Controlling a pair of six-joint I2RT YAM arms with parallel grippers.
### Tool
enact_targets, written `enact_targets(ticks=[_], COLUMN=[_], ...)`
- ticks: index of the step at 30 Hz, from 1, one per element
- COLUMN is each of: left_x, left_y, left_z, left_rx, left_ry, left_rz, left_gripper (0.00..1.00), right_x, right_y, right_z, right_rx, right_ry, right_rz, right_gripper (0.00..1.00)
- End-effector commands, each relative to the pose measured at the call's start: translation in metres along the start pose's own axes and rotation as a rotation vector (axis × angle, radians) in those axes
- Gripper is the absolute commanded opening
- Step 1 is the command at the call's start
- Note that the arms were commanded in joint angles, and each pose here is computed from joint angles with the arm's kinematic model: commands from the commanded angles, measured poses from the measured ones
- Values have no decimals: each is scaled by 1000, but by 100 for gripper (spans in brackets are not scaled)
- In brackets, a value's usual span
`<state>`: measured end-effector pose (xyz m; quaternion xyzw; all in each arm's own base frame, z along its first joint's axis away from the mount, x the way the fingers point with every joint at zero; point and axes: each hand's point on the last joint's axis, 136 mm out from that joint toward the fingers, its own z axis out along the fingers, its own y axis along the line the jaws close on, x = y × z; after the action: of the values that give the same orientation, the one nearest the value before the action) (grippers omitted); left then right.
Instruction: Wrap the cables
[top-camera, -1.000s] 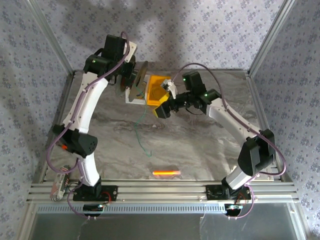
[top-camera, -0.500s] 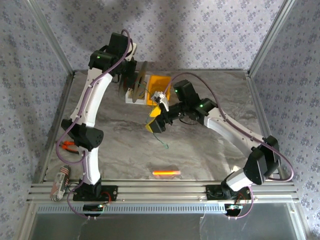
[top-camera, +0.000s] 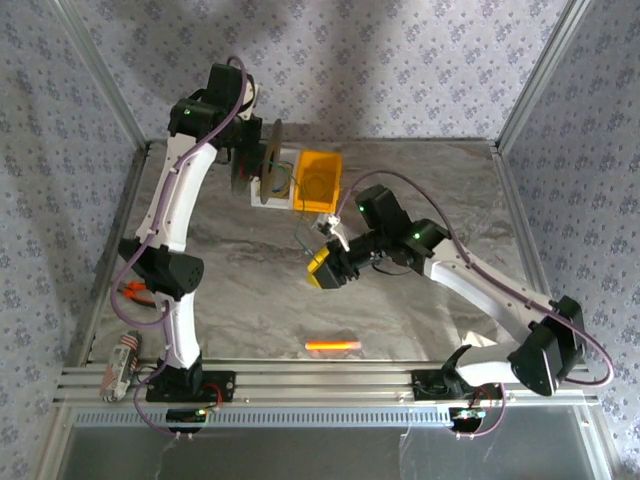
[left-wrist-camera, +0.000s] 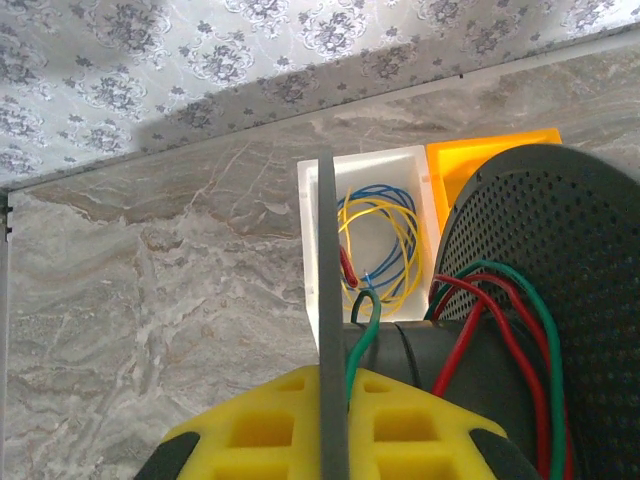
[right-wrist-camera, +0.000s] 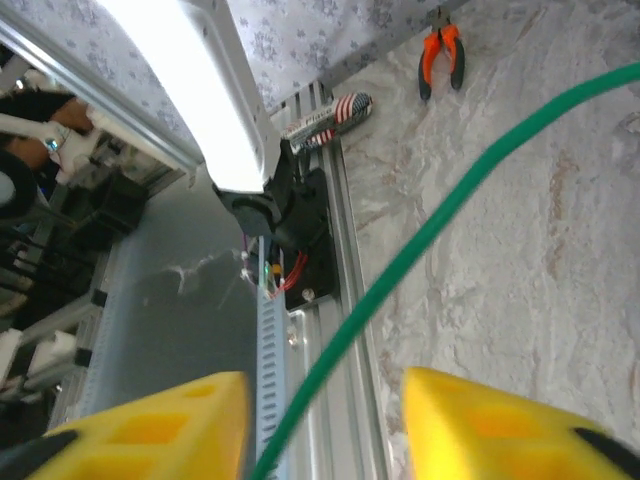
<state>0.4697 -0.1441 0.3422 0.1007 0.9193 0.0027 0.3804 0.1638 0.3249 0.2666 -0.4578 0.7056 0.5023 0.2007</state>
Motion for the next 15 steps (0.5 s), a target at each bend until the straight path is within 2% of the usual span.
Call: enact_targets(ticks=[1, 2, 3, 6, 15], left_x=[-22, -21, -20, -17, 9], left_y=[9, 9, 9, 6, -7], left_z=[-20, -20, -19, -17, -14], left_rx=[-9, -8, -8, 5, 12], left_ry=[-90, -87, -84, -71, -19], left_rz=[-52, -50, -49, -31, 71], left_gripper=[0, 0, 0, 0, 0], right_x=[13, 13, 13, 5, -110], right_y=[7, 8, 8, 6, -16], right_z=[-9, -11, -14, -19, -57], right_rx=[30, 43, 58, 93, 212], right_ry=[19, 20, 20, 27, -80], right_rz=[26, 20, 10, -33, -285], right_gripper=[19, 7, 0, 0, 0])
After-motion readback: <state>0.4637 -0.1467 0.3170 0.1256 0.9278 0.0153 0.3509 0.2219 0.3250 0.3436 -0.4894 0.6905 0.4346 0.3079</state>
